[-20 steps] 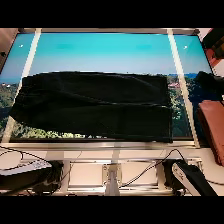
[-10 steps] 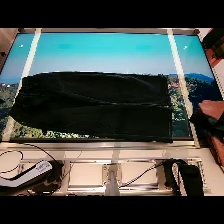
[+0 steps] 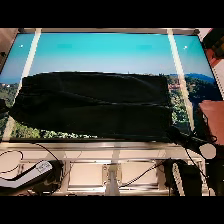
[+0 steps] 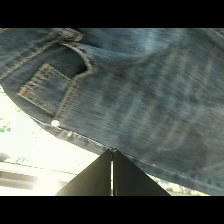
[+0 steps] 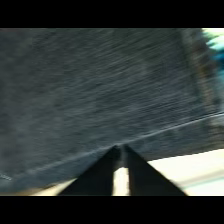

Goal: Fold the clothes and pants, and hang the long-sleeved shirts on hangers.

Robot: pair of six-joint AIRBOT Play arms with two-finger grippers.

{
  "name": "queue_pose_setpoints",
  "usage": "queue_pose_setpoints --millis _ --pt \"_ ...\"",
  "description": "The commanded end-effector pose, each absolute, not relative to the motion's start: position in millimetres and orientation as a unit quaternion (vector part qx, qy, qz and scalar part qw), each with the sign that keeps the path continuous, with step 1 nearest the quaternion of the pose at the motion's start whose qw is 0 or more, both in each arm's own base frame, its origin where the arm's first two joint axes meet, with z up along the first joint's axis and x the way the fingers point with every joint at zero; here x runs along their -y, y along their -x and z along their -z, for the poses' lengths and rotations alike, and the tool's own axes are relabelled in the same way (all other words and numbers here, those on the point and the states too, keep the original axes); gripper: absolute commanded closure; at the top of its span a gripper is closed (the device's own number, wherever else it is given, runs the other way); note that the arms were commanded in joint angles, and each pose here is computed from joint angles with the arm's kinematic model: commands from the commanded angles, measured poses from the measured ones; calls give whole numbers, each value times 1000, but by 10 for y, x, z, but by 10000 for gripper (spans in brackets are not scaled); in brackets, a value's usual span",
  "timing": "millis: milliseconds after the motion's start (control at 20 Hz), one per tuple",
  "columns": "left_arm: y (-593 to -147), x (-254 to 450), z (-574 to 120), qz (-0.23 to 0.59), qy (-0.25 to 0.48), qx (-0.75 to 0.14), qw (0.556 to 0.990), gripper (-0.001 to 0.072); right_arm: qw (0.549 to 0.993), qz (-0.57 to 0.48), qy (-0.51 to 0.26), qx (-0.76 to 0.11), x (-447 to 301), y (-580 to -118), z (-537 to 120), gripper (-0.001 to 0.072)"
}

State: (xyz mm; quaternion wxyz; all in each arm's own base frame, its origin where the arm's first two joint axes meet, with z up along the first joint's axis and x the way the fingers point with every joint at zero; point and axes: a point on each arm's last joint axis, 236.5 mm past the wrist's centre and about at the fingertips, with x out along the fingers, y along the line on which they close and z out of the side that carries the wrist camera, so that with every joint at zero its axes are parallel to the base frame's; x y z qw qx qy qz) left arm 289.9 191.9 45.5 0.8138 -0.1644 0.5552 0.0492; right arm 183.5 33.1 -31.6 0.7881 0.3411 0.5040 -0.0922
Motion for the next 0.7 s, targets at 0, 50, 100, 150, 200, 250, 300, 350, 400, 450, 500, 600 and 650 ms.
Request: queue_pose_setpoints --millis 0,50,100,150,200,250,300,350,400,450,500,600,650 --pt "-2943 -2080 -351 -70 162 -549 817 641 749 121 -440 -481 -432 -1909 386 222" --pt "-2956 -2097 -308 -70 165 -551 815 641 743 125 -445 -484 -441 -1891 395 142" --pt "-2963 -2105 -259 -69 168 -554 812 641 734 130 -449 -494 -460 -1840 419 143" --pt "-2965 -2107 -205 -67 172 -559 808 641 719 136 -452 -510 -489 -1754 456 142" --pt "-2967 -2110 -142 -64 177 -564 804 641 704 143 -455 -526 -520 -1667 489 140" --pt "-2968 -2111 -82 -61 181 -569 800 641 694 147 -453 -541 -540 -1589 518 139" --pt "-2969 -2111 -29 -59 185 -574 796 640 688 149 -449 -551 -547 -1533 538 140" --pt "-2969 -2111 17 -56 188 -577 793 641 682 154 -444 -560 -541 -1475 562 140" --pt "-2970 -2113 55 -55 190 -580 790 641 668 167 -446 -571 -540 -1396 589 140" --pt "-2973 -2117 80 -53 190 -582 789 641 658 176 -442 -584 -537 -1314 614 140" --pt "-2985 -2135 98 -54 188 -581 790 641 651 183 -433 -596 -520 -1233 640 140" --pt "-3016 -2174 118 -59 186 -576 794 641 652 190 -429 -595 -484 -1234 659 149" --pt "-3024 -2188 126 -60 185 -575 794 641 654 198 -424 -595 -438 -1244 683 149"
